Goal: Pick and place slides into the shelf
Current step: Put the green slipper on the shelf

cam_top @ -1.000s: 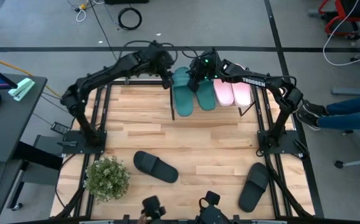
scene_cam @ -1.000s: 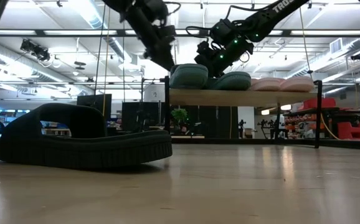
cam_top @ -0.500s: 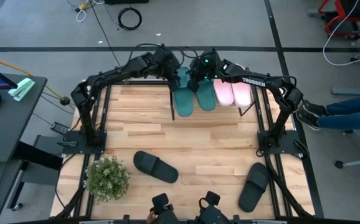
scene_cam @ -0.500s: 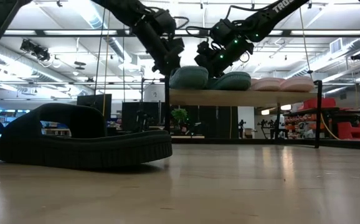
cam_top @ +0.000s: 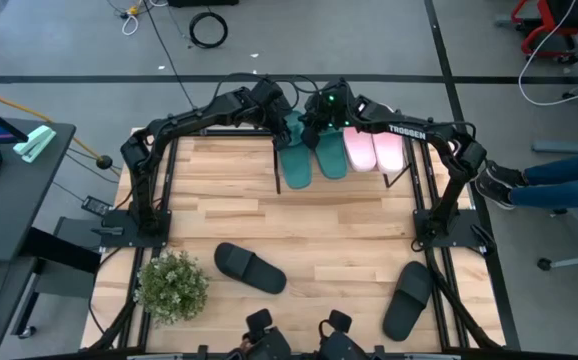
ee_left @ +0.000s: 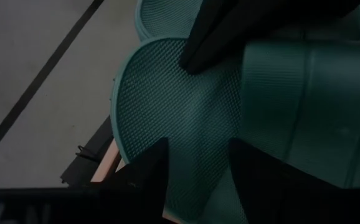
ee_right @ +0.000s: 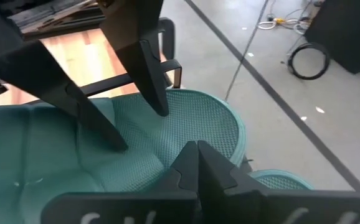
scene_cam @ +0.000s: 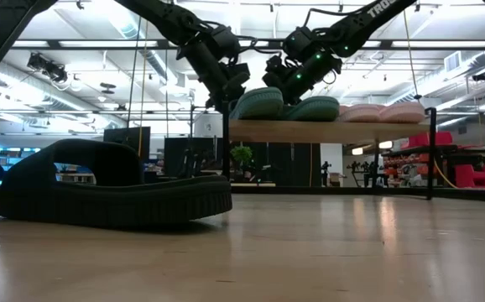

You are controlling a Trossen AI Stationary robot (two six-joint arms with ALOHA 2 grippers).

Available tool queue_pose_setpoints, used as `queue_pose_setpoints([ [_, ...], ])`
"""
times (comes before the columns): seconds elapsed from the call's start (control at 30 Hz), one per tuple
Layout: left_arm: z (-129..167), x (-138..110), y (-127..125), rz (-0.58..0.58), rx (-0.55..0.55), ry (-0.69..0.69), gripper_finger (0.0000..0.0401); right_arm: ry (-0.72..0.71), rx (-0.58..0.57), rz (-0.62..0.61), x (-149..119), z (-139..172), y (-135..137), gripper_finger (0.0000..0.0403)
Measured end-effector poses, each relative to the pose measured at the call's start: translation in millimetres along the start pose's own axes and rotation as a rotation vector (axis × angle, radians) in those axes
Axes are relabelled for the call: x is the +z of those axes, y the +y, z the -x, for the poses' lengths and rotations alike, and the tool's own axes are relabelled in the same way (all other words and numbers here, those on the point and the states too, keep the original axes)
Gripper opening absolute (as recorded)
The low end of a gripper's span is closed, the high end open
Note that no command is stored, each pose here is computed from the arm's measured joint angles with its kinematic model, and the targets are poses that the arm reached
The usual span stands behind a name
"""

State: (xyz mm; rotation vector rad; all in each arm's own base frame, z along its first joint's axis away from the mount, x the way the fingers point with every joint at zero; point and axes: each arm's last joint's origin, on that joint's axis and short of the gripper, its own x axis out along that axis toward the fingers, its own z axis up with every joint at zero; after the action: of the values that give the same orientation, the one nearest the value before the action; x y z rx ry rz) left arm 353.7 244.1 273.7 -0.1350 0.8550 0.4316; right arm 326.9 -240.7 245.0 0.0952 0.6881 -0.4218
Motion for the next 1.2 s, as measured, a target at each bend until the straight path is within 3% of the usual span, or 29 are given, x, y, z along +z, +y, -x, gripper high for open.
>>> queue_pose_setpoints([
  [0.2, 0, -2, 2, 0.014, -0.007, 0.018, 0.0172, 0.020, 0.045, -0.009, -2, 0, 3, 0.0000],
  [0.37, 0, -3, 2, 0.014, -0.003, 0.020, 0.0172, -0.033, 0.015, -0.001, 5, 10, 3, 0.0003],
  [0.57, 0, -6, 3, 0.018, -0.002, 0.052, 0.0172, -0.147, -0.002, -0.015, 28, 55, 14, 0.0002],
  [0.73, 0, -6, 4, 0.014, 0.002, 0.050, 0.0172, -0.050, 0.075, 0.009, 26, 83, 44, 0.0002],
  [0.93, 0, -6, 3, 0.012, 0.002, 0.049, 0.0172, 0.045, 0.166, 0.073, 19, 71, 91, 0.0001],
  [1.07, 0, -6, 3, 0.011, 0.002, 0.051, 0.0172, 0.119, 0.083, 0.133, 9, 48, 109, 0.0001],
  [1.2, 0, -6, 3, 0.009, 0.006, 0.052, 0.0172, 0.138, 0.028, 0.101, 7, 40, 110, 0.0001],
])
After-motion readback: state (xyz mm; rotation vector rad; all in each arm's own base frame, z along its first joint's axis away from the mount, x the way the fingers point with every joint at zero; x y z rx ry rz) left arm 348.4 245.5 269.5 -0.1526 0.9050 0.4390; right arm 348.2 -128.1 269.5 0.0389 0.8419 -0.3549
